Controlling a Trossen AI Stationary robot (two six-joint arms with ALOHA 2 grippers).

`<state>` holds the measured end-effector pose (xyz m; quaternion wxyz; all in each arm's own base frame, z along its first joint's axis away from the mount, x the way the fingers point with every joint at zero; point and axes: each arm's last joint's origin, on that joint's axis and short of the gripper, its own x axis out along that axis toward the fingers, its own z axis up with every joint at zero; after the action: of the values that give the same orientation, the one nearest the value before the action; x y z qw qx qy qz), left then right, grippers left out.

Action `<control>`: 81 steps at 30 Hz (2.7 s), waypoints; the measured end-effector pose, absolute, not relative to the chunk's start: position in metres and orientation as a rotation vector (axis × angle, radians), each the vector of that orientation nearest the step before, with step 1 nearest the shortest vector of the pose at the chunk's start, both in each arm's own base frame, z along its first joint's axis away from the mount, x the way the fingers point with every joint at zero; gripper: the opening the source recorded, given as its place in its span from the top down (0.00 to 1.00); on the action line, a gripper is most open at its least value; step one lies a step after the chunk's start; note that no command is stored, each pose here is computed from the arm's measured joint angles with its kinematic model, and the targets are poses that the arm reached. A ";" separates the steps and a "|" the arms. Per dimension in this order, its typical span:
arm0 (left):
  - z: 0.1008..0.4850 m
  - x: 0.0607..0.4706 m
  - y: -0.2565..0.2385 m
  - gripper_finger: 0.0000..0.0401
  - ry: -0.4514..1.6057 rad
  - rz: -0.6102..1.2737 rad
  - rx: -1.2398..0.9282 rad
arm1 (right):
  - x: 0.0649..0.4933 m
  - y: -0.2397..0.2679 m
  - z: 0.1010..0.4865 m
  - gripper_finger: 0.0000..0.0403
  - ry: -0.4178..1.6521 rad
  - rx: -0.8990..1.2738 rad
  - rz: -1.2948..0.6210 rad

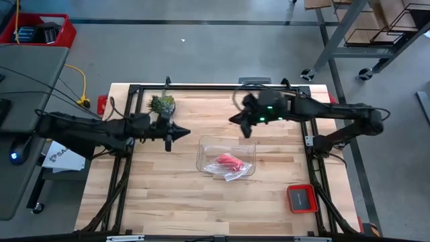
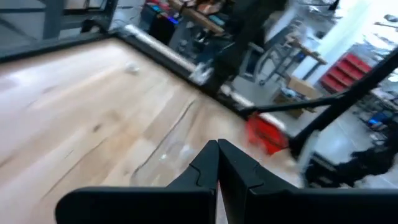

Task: Roll bandage
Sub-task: Return to Home Position

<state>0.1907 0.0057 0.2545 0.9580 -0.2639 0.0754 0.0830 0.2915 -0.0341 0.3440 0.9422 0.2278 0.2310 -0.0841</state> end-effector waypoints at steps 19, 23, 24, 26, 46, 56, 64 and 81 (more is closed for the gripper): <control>0.147 0.158 0.004 1.00 0.429 0.203 -0.384 | 0.223 -0.028 0.368 1.00 0.322 0.625 -0.392; 0.136 0.149 0.000 1.00 0.312 0.119 -0.513 | 0.223 -0.028 0.367 1.00 0.333 0.625 -0.403; 0.131 0.145 -0.001 1.00 0.287 0.104 -0.555 | 0.223 -0.028 0.367 1.00 0.332 0.625 -0.402; 0.133 0.145 -0.003 1.00 0.286 0.094 -0.574 | 0.223 -0.028 0.367 1.00 0.330 0.625 -0.402; 0.106 0.130 -0.003 1.00 0.594 0.163 -0.426 | 0.212 -0.023 0.367 1.00 0.334 0.509 -0.403; 0.145 0.113 -0.002 1.00 0.251 0.077 -0.453 | 0.213 -0.021 0.360 1.00 0.323 0.547 -0.383; 0.169 0.098 -0.002 1.00 -0.028 0.012 -0.468 | 0.213 -0.021 0.360 1.00 0.318 0.538 -0.380; 0.173 0.097 0.001 1.00 -0.076 0.025 -0.470 | 0.192 -0.006 0.347 1.00 0.342 0.597 -0.274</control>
<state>0.0969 0.0005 0.1731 0.9718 -0.2326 -0.0374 0.0126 0.1919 -0.0055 0.3467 0.9323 0.2915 0.1673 -0.1338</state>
